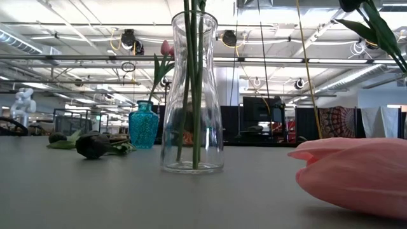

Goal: Sort flowers into vase by color
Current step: Put the black flower into the right transparent vase

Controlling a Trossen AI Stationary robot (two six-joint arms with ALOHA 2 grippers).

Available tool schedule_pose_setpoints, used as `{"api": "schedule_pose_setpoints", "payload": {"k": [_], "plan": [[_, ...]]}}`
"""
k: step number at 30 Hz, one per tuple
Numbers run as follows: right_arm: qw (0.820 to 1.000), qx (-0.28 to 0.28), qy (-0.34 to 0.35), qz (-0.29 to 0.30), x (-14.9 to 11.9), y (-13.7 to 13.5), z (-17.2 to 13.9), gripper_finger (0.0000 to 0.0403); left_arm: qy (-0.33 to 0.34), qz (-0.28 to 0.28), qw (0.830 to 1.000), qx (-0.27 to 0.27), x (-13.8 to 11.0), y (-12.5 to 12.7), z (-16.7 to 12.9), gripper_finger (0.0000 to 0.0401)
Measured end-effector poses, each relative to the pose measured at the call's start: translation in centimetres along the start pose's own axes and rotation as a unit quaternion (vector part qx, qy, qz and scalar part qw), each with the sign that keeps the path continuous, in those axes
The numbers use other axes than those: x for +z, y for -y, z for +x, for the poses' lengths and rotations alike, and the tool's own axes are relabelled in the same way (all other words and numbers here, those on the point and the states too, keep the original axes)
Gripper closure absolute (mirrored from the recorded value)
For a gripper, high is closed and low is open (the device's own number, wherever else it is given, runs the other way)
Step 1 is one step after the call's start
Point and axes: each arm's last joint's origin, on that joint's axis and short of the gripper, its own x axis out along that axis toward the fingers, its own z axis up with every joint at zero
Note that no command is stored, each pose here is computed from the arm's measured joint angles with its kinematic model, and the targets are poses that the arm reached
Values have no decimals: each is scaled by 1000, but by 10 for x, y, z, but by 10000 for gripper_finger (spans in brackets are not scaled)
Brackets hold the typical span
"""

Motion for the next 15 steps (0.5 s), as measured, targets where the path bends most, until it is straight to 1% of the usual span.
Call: {"api": "schedule_pose_setpoints", "payload": {"k": [6, 10, 15], "plan": [[1000, 0, 0, 0, 0, 0, 0, 218, 25, -2, 1000, 4, 20, 1, -8, 247], [1000, 0, 0, 0, 0, 0, 0, 218, 20, -4, 1000, 19, 31, -1, -17, 247], [1000, 0, 0, 0, 0, 0, 0, 218, 18, -32, 997, 75, 49, -8, -44, 250]]}}
